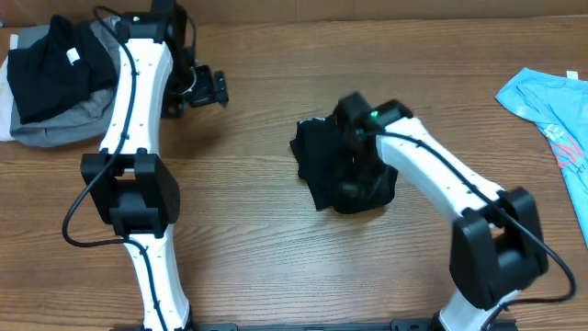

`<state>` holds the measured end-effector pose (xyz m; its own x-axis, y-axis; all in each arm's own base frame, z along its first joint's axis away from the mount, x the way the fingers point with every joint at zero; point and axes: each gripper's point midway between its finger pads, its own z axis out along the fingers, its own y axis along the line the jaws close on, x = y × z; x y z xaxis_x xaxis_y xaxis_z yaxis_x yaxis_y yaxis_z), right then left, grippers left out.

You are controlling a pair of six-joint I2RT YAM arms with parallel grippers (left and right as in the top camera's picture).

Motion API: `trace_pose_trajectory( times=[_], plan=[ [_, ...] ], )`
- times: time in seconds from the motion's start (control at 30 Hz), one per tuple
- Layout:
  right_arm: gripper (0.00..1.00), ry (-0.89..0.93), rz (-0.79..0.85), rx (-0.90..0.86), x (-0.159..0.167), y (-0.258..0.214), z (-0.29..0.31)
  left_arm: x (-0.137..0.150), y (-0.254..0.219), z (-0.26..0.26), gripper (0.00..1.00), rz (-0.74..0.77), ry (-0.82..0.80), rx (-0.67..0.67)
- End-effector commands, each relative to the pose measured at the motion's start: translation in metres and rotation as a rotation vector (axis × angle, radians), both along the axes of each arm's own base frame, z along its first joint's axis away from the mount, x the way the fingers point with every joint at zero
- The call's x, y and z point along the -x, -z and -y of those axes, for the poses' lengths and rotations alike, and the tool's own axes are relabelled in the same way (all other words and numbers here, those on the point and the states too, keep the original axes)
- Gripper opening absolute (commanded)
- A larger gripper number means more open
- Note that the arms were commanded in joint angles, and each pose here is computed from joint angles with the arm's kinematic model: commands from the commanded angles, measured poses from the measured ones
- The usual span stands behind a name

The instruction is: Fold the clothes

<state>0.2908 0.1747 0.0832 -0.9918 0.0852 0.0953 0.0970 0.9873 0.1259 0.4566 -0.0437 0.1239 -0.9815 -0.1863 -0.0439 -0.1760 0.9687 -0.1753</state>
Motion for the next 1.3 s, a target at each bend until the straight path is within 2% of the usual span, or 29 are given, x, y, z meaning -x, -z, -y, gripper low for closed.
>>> trace_pose_trajectory(
  times=[0.0,0.07,0.17,0.27,0.47,0.73,1.0,1.1,1.13,1.2,1.23,1.27],
  plan=[
    [0.25,0.004,0.297,-0.082,-0.051,-0.077,-0.008,-0.002,-0.005,0.041,1.00,0.040,0.120,0.108],
    [0.34,-0.031,0.386,-0.124,-0.070,-0.090,-0.018,-0.005,-0.006,0.050,1.00,0.055,0.141,0.107],
    [0.34,-0.035,0.407,-0.140,-0.084,-0.078,-0.025,-0.004,-0.005,0.055,1.00,0.058,0.153,0.092],
    [0.26,-0.036,0.359,-0.144,-0.090,-0.049,-0.032,-0.003,-0.004,0.052,1.00,0.053,0.155,0.057],
    [0.18,-0.036,0.246,-0.238,-0.099,0.008,-0.062,-0.001,-0.001,0.036,0.99,0.033,0.101,-0.015],
    [0.17,-0.087,0.209,-0.300,-0.099,0.049,-0.096,-0.002,-0.001,0.035,1.00,0.034,0.099,-0.015],
    [0.21,-0.144,0.202,-0.294,-0.084,0.050,-0.118,-0.003,-0.001,0.037,1.00,0.041,0.102,-0.008],
    [0.21,-0.134,0.234,-0.251,-0.091,0.024,-0.110,-0.008,-0.003,0.045,1.00,0.068,0.132,0.030],
    [0.24,-0.120,0.264,-0.231,-0.098,0.005,-0.103,-0.011,-0.005,0.052,1.00,0.088,0.169,0.069],
    [0.35,-0.073,0.343,-0.212,-0.115,-0.046,-0.083,-0.017,-0.010,0.066,1.00,0.132,0.218,0.144],
    [0.63,-0.004,0.414,-0.201,-0.129,-0.091,-0.058,-0.023,-0.013,0.072,1.00,0.159,0.224,0.174],
    [1.00,0.037,0.453,-0.198,-0.136,-0.116,-0.041,-0.027,-0.015,0.076,1.00,0.179,0.230,0.194]
  ],
)
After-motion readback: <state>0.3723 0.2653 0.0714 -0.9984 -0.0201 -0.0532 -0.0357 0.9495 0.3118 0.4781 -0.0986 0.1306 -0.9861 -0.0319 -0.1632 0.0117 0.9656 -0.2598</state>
